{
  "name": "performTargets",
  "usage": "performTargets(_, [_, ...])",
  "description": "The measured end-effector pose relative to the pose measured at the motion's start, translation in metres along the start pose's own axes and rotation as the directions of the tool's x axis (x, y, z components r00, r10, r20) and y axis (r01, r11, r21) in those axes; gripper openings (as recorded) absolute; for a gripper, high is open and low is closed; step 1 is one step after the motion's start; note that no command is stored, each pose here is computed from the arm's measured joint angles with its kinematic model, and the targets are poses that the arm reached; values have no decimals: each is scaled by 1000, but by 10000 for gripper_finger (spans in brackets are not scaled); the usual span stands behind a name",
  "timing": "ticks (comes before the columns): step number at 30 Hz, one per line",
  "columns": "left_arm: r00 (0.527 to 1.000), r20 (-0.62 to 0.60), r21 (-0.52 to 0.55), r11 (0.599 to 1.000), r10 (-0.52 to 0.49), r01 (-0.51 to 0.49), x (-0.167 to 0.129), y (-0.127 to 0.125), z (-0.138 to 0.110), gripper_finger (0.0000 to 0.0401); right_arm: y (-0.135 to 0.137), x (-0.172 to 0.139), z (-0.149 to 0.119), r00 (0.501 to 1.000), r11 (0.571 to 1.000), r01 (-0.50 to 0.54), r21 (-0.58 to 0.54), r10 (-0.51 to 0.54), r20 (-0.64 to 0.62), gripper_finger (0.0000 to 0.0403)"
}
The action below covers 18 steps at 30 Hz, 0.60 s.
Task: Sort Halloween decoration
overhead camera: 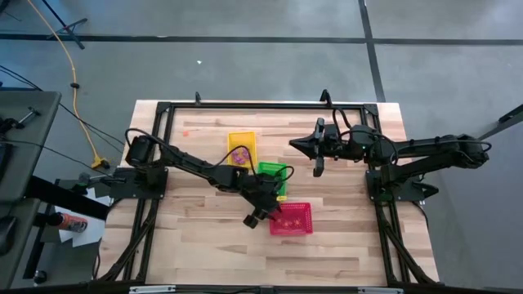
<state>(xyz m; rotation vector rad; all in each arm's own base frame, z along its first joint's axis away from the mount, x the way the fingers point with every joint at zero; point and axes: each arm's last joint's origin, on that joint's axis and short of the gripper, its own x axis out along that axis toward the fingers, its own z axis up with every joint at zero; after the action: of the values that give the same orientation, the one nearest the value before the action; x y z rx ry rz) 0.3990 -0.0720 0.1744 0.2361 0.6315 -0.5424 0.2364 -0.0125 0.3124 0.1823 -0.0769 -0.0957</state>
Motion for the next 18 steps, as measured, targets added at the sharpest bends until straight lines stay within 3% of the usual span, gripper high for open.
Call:
performTargets(4, [996, -37, 19, 997, 78, -77, -22, 2, 9, 172, 0, 0, 0, 1000, 1000, -1, 0, 1, 3, 0])
performTargets(8, [965, -158, 7, 977, 210, -211, -66, 12, 12, 176, 0, 0, 3, 1000, 1000, -5, -8, 5, 28, 0])
performTargets(13, [928, -252, -173, 931, 275, -323, -132, 31, 7, 173, 1, 0, 7, 998, 999, -9, -50, 12, 68, 0])
performTargets(18, [906, -182, -349, 837, 381, -422, -201, 39, 4, 173, 2, -1, 10, 995, 997, -10, -73, 17, 97, 0])
